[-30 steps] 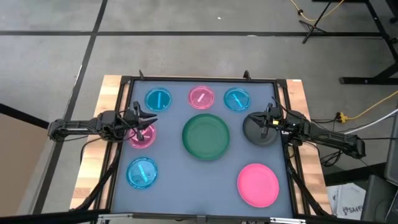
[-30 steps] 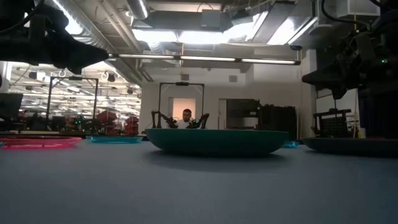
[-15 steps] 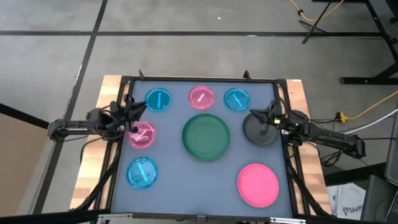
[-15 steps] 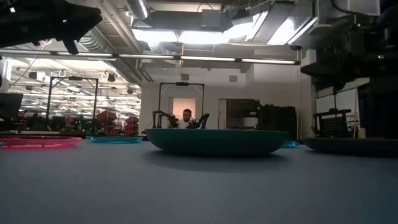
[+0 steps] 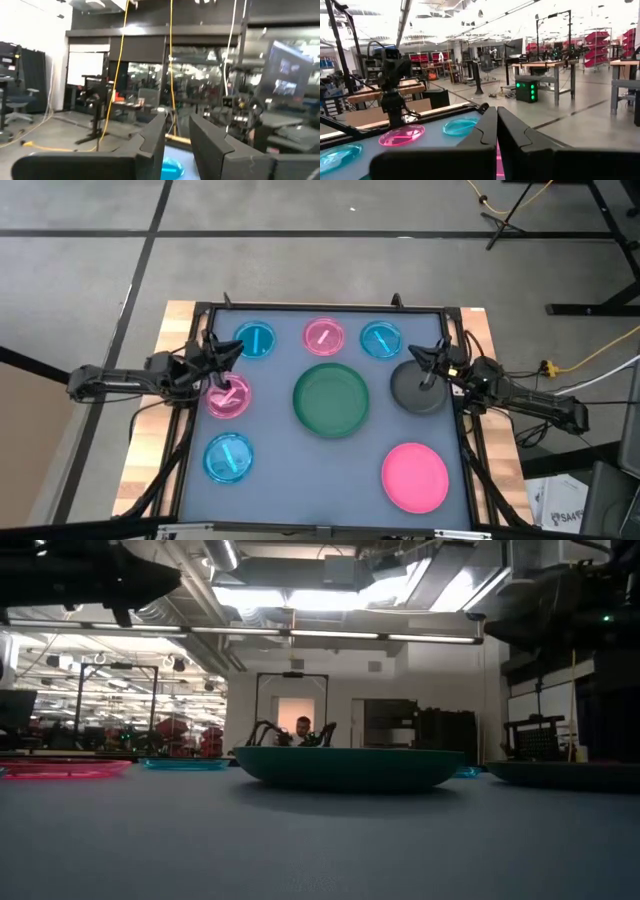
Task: Stack plastic plates
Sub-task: Stack the black plate on the green plate
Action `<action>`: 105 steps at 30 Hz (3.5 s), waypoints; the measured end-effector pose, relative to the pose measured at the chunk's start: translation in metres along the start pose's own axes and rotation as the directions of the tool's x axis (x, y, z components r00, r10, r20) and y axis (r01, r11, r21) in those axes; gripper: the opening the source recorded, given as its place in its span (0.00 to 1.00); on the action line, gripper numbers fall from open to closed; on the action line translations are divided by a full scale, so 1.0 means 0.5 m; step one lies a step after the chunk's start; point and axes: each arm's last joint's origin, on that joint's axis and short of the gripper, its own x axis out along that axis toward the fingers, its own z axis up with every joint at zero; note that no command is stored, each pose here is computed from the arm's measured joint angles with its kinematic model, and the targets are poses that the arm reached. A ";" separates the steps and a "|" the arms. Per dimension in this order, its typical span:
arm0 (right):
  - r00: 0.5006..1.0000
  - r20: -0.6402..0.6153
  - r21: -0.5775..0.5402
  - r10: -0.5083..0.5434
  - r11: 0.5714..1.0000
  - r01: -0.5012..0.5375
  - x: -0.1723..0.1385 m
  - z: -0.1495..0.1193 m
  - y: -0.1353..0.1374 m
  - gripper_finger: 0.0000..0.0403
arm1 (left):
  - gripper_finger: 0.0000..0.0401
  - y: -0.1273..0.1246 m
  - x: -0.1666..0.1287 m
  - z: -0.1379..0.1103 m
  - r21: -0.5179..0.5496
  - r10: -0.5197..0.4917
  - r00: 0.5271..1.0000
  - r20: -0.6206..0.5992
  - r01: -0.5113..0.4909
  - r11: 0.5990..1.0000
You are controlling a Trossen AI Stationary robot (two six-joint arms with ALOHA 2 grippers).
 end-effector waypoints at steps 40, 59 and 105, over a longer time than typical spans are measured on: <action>0.920 -0.376 -0.065 -0.116 0.993 0.099 0.049 0.029 0.005 0.40 | 0.21 -0.079 0.172 -0.065 0.013 -0.057 0.898 -0.436 0.070 0.997; 0.280 -0.943 -0.196 -0.178 0.980 -0.039 0.176 0.037 0.032 0.50 | 0.21 -0.090 0.171 -0.080 0.017 -0.076 0.882 -0.466 0.094 0.995; -0.258 -0.950 -0.027 -0.173 0.873 -0.487 0.286 -0.123 -0.073 0.15 | 0.21 -0.089 0.172 -0.080 0.022 -0.080 0.881 -0.466 0.102 0.995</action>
